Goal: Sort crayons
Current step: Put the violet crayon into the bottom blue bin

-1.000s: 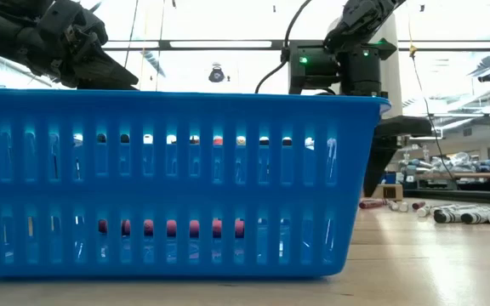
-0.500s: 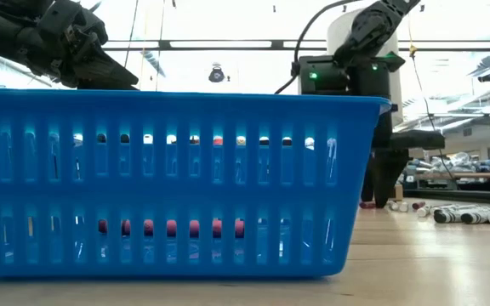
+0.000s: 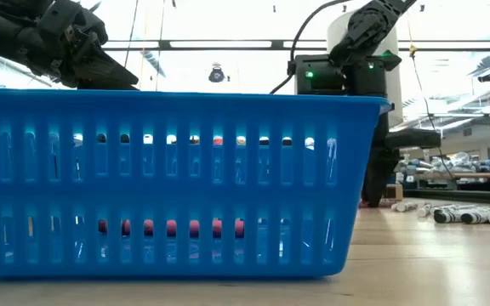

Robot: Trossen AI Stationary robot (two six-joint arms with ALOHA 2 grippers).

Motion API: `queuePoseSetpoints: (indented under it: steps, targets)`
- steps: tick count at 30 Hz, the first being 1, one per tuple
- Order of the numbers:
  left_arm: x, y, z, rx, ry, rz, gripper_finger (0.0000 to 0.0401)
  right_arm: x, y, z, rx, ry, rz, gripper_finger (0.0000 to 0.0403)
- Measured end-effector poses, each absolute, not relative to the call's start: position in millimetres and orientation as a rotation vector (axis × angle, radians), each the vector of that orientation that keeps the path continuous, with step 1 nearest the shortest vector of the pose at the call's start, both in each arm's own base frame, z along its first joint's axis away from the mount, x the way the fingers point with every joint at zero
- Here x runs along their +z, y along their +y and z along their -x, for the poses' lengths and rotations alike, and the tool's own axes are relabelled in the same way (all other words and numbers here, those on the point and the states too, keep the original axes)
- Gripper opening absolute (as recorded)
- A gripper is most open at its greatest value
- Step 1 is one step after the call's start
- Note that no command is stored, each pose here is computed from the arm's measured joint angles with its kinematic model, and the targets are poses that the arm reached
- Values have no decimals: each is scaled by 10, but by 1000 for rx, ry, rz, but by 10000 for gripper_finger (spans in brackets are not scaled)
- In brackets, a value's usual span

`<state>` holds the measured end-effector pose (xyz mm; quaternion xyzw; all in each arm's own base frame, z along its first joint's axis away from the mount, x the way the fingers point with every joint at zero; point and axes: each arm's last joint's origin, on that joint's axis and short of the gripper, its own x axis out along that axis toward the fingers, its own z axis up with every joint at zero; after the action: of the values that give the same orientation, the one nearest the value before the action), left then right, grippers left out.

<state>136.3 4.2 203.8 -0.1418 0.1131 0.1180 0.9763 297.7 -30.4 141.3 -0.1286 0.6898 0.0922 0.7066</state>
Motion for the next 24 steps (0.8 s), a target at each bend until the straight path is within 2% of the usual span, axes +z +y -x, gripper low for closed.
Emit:
queuePoseSetpoints:
  steps: [5,11,18,24]
  targets:
    - [2039,42,-1363,238,228,286,160,1493,-300,-3057,150,1514,323,32]
    - [2038,42,-1363,238,228,286,160,1773,-198,-3224,113,1480,373,32]
    - [2039,42,-1363,238,227,286,160,2203,76,-3553,145,1226,253,32]
    - [2039,42,-1363,237,227,286,160,2389,336,-3711,229,1044,149,32]
